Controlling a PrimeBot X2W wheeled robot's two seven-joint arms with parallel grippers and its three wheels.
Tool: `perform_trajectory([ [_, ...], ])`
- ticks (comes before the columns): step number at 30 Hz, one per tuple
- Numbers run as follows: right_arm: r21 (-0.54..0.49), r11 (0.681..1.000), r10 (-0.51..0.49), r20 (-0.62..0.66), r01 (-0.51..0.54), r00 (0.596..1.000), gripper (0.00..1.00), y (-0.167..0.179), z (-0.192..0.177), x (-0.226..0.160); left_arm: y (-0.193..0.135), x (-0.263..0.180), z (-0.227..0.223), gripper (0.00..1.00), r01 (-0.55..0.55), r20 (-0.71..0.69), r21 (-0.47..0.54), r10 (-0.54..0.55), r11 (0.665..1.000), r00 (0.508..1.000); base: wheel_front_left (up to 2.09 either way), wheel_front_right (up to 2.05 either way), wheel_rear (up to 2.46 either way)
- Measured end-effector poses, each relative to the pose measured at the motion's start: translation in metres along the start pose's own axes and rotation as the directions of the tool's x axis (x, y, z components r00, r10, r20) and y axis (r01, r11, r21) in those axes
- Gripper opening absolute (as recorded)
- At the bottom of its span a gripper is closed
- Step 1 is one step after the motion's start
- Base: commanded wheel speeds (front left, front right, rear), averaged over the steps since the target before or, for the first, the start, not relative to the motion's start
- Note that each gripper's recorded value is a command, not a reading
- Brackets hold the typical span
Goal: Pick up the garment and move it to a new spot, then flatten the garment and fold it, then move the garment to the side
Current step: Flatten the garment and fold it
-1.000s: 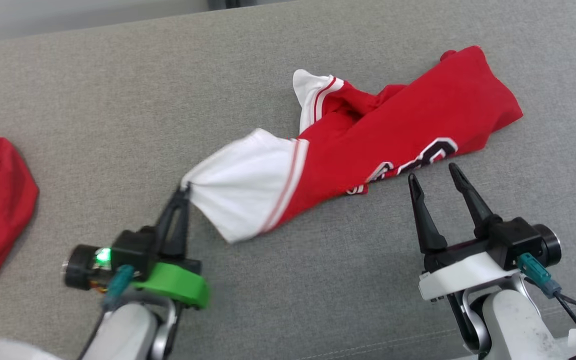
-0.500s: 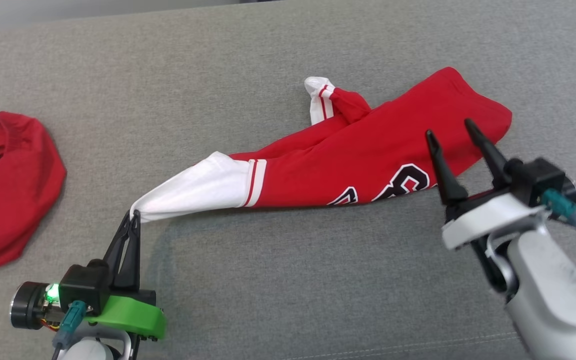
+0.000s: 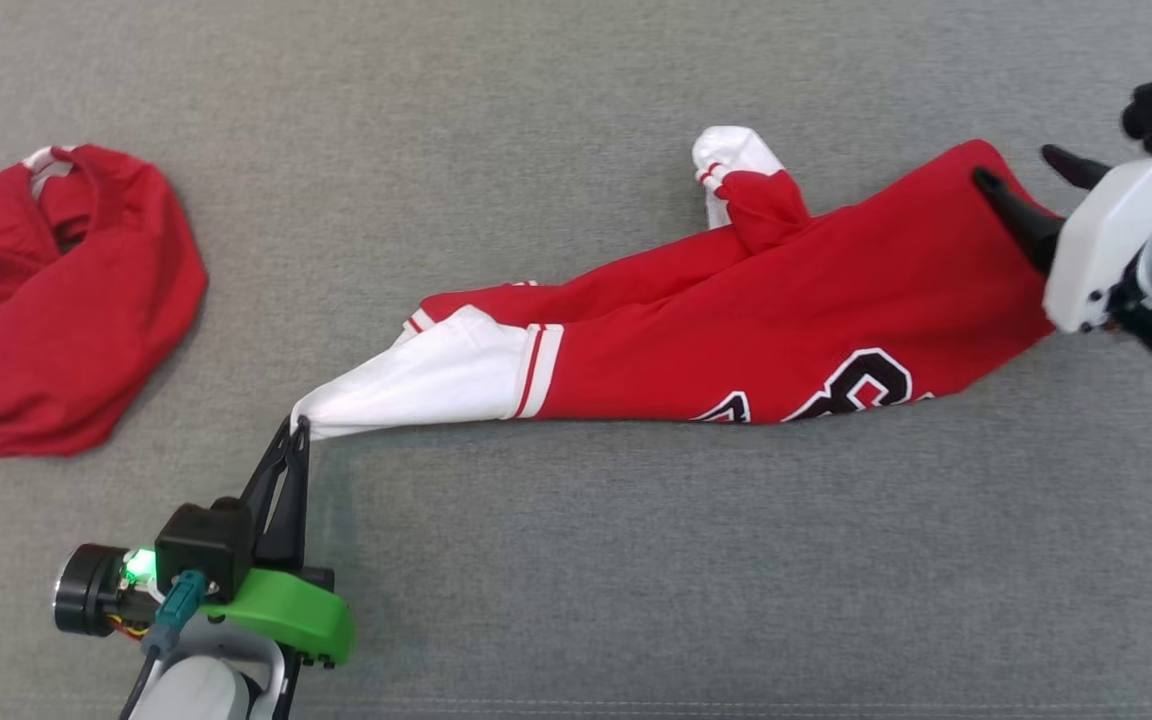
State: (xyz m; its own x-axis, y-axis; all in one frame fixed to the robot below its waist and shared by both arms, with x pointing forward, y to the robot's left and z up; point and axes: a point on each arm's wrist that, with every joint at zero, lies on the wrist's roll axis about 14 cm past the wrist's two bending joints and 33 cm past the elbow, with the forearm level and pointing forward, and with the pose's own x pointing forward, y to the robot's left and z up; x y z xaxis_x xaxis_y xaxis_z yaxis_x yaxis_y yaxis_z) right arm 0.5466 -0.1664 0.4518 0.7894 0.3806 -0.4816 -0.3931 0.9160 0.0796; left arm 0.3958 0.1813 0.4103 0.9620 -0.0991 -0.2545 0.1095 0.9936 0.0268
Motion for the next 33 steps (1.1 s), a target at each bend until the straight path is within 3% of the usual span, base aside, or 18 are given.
perform_trajectory([
  [3,-0.025,1.000,-0.003,-0.092,0.000,0.996,1.00,-0.007,-0.011,0.010,0.004,0.000,-0.003,0.00,-0.011,-0.010,0.001,0.011,1.000,1.000,0.00,0.00,0.00],
  [7,0.044,0.998,0.063,-0.207,-0.055,0.976,1.00,0.009,-0.035,0.024,0.010,0.001,-0.008,0.00,-0.027,-0.021,0.002,0.027,1.000,0.999,0.00,0.00,0.00],
  [8,0.053,0.996,0.080,-0.226,-0.070,0.971,0.78,0.014,-0.040,0.027,0.011,0.001,-0.009,0.00,-0.031,-0.024,0.001,0.031,1.000,0.999,0.00,0.00,0.00],
  [10,0.044,0.994,0.104,-0.234,-0.097,0.967,0.00,0.021,-0.041,0.032,0.012,0.002,-0.009,0.00,-0.035,-0.023,-0.001,0.035,0.999,0.999,0.00,0.00,0.00],
  [15,-0.026,0.992,0.121,-0.129,-0.126,0.984,0.00,0.025,-0.018,0.038,0.009,0.012,0.005,0.00,-0.024,0.030,0.006,0.024,1.000,0.999,0.00,0.00,0.00],
  [19,-0.073,0.993,0.093,0.055,-0.089,0.994,0.00,0.011,0.022,0.029,0.004,0.022,0.034,0.00,-0.008,0.125,0.024,0.005,1.000,0.992,0.00,0.00,0.00],
  [22,-0.106,0.993,0.069,0.207,-0.048,0.976,0.00,-0.003,0.054,0.014,-0.001,0.027,0.066,0.00,0.005,0.226,0.030,-0.012,1.000,0.974,0.00,0.00,0.00],
  [26,-0.169,0.985,0.031,0.404,0.041,0.914,0.00,-0.029,0.088,-0.019,-0.016,0.027,0.099,0.00,0.042,0.329,0.045,-0.054,0.998,0.943,0.00,0.00,0.00],
  [33,-0.245,0.968,0.026,0.335,0.060,0.942,0.00,-0.038,0.031,-0.048,-0.037,0.026,0.078,0.00,0.106,0.282,-0.005,-0.100,0.994,0.954,0.00,0.00,0.00],
])
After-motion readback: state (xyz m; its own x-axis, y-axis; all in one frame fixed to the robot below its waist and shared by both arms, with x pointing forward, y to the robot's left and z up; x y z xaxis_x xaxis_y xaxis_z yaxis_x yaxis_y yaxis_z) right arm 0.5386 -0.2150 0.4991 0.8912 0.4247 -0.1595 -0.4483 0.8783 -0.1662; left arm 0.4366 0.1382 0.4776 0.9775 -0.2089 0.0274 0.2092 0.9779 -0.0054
